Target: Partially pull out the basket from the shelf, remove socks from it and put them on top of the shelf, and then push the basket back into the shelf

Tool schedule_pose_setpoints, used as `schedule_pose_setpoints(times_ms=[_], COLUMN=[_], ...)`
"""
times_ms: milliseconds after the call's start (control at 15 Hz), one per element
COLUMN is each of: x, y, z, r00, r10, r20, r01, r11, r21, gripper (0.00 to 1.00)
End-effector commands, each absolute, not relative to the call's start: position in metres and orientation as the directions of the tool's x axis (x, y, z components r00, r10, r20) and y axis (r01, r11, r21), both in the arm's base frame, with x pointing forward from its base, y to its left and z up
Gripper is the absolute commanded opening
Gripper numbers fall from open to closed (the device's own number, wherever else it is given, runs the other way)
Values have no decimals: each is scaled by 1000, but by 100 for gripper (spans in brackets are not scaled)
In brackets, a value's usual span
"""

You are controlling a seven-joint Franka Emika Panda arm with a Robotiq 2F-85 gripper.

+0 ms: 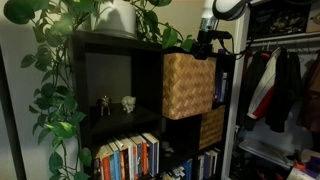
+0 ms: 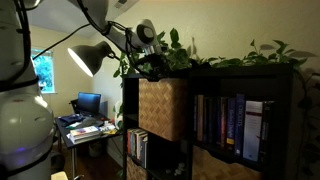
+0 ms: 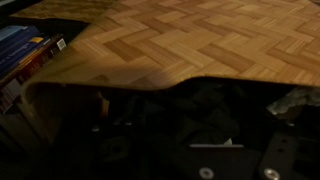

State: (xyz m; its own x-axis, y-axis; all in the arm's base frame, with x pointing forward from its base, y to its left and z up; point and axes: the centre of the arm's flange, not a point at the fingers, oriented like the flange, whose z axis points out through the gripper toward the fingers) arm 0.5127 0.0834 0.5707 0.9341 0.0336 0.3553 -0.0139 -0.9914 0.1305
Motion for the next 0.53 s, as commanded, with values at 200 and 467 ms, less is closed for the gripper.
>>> schedule_pose_setpoints(times_ms=[200,467], x=[547,552], y=[82,90], z=[541,530], r00=[922,931], r10=[16,35], r20=[386,363], r01=[-46,-22], r11=[-988,-988], r21=[151,152], gripper=[100,100])
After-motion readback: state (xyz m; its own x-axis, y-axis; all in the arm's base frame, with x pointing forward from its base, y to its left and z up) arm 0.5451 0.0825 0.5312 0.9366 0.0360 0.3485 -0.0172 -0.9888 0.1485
